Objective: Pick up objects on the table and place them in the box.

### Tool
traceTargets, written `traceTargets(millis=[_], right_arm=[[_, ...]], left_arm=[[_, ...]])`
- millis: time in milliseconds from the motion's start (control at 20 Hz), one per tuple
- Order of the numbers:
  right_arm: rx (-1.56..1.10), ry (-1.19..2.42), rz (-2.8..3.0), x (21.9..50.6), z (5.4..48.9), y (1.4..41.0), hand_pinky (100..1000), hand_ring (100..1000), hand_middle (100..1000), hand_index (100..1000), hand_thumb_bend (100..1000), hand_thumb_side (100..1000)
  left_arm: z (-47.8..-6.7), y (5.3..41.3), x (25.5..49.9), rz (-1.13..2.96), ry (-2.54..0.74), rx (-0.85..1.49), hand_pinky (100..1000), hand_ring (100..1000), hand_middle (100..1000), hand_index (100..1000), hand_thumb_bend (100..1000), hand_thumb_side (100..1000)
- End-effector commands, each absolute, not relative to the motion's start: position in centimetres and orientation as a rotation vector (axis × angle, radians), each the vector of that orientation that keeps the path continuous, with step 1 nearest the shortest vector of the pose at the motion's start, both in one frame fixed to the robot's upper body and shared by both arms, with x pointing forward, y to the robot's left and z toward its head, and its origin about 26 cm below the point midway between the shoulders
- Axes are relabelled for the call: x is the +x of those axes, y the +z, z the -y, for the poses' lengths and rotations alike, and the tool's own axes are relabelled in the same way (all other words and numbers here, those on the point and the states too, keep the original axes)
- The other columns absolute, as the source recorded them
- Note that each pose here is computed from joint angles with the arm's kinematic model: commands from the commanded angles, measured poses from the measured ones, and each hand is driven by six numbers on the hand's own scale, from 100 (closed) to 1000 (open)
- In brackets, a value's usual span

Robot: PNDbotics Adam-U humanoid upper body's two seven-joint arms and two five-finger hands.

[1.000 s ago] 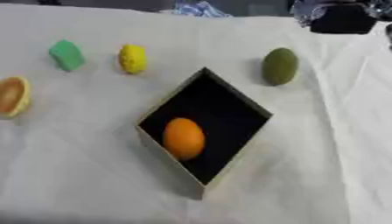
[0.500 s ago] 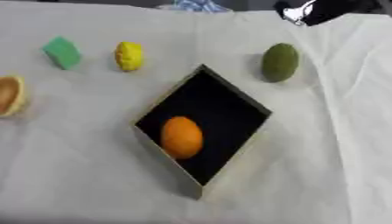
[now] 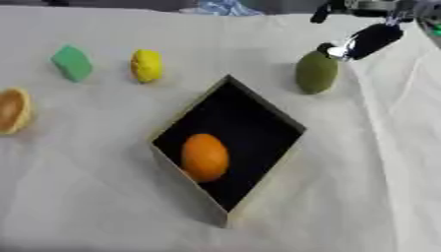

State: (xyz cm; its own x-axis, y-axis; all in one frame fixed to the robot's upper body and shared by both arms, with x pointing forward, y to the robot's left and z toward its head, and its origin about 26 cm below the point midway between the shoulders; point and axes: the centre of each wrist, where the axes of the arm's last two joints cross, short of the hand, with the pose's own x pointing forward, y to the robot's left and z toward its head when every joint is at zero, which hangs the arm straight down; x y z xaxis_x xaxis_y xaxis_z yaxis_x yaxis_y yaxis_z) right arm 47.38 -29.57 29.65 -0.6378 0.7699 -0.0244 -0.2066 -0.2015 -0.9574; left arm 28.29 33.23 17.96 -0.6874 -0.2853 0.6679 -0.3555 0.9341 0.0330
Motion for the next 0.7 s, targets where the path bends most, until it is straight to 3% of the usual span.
traceTargets(millis=[50,700], right_arm=[[-0.680,1.902,1.373,48.0,31.1,31.0,916,944,832,907,273,447],[-0.605,1.924,1.268,50.3,33.9,27.4,915,949,844,916,337,409]], left_arm=[[-33.6,18.8,28.2,2.398,0.102,0.469,820,693,652,830,132,757],[-33.5,18.6,28.3,2.395,0.112,0.459,821,695,653,830,129,761]])
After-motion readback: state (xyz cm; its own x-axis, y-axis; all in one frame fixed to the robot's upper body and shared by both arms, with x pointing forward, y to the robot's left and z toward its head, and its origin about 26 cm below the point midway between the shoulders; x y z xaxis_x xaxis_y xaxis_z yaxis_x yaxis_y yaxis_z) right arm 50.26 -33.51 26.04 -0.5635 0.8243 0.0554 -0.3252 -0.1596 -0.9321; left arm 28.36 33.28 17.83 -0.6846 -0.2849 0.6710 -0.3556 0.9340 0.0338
